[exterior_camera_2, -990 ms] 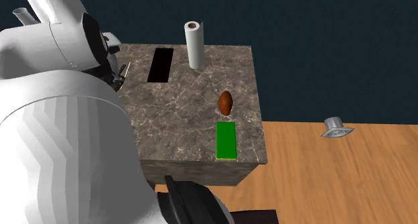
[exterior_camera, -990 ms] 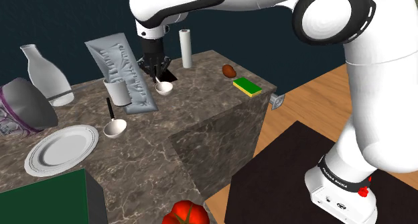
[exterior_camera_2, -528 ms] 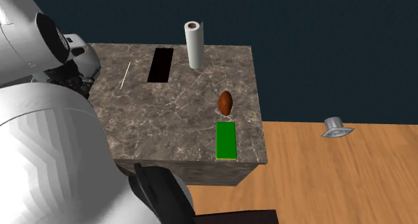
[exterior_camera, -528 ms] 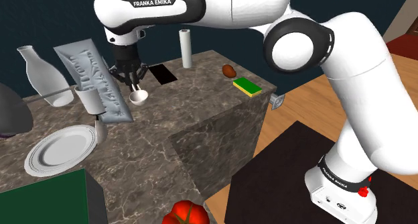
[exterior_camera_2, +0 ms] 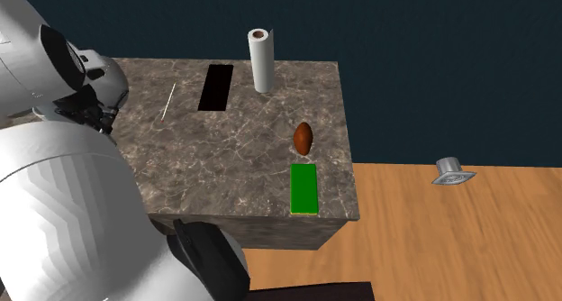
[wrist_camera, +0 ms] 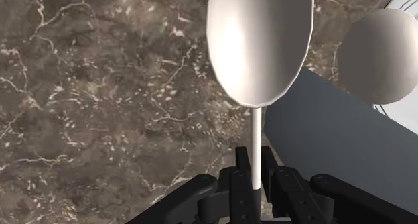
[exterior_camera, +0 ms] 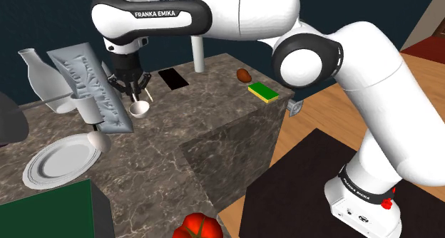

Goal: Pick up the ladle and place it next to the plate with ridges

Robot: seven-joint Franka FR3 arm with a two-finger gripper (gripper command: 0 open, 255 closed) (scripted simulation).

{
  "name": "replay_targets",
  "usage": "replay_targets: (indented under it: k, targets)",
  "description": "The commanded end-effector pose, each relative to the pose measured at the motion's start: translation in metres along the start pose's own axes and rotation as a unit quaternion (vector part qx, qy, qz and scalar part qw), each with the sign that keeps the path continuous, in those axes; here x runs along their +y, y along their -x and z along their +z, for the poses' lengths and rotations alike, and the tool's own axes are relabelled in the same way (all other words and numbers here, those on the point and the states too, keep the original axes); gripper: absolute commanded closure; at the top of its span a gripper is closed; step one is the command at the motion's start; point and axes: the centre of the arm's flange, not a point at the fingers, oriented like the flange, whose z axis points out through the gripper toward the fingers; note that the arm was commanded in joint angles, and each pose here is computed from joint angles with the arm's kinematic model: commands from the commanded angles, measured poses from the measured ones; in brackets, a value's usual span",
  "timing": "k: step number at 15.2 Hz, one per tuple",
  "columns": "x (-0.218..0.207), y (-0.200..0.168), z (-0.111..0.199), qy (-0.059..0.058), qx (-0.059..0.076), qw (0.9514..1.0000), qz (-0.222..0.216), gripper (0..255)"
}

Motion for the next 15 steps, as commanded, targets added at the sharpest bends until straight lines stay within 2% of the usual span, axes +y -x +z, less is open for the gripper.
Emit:
replay_targets:
  k: [1,12,15]
  targets:
    - [-0.003,0.004,0.03,0.008,-0.013,0.9999,-0.003,255]
    - [0.005,0.004,0.093,0.008,-0.013,0.9999,-0.003,255]
    - [0.005,0.004,0.093,0.008,-0.013,0.9999,-0.003,255]
